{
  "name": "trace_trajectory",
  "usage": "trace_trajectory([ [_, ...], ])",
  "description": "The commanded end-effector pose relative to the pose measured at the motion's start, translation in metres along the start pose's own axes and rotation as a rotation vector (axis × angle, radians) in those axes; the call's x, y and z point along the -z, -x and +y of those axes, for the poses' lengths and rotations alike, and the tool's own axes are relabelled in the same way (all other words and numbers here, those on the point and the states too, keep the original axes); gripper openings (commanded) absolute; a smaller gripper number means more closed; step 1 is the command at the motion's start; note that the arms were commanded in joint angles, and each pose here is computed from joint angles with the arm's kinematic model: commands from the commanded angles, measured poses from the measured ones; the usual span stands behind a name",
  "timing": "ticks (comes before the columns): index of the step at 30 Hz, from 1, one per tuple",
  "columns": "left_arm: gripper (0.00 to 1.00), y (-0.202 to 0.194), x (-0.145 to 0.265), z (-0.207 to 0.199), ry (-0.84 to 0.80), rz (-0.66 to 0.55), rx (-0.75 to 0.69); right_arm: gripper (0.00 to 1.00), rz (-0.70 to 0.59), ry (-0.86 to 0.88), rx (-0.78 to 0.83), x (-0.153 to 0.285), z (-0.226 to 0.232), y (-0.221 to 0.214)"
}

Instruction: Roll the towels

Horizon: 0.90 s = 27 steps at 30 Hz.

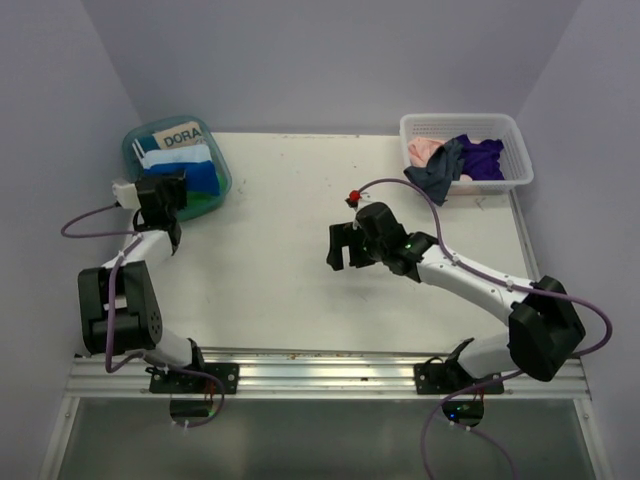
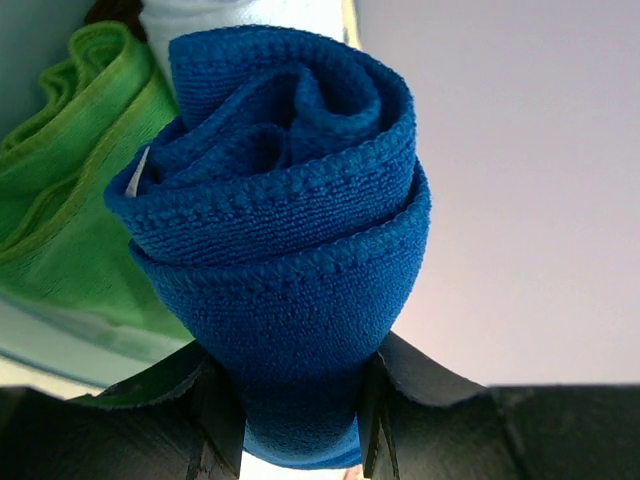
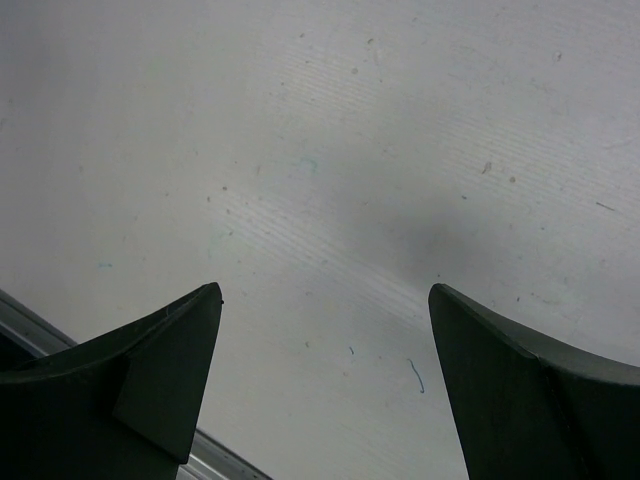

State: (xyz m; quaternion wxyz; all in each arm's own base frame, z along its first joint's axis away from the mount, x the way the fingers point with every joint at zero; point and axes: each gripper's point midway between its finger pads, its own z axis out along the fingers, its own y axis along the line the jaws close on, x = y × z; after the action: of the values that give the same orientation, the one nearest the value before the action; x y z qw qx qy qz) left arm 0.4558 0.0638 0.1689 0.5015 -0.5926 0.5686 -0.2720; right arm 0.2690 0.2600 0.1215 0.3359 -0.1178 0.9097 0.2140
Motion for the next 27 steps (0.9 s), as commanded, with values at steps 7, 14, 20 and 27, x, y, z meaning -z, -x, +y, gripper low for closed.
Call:
trace_trajectory([
  [7,0.35,0.024,-0.012,-0.051,-0.207,-0.120,0.132,0.88,0.025,0.077,0.015,-0.009,0.018,0.014],
  [14,0.35,0.011,-0.035,-0.031,-0.169,-0.116,0.167,0.88,0.039,0.086,0.008,-0.013,0.018,0.012],
  [20,0.44,0.006,-0.034,-0.012,-0.123,-0.121,0.178,0.88,0.036,0.087,0.001,-0.010,0.016,0.011],
  [27,0.78,0.008,-0.032,-0.018,-0.064,-0.126,0.142,0.88,0.027,0.099,-0.001,-0.006,0.018,0.012],
])
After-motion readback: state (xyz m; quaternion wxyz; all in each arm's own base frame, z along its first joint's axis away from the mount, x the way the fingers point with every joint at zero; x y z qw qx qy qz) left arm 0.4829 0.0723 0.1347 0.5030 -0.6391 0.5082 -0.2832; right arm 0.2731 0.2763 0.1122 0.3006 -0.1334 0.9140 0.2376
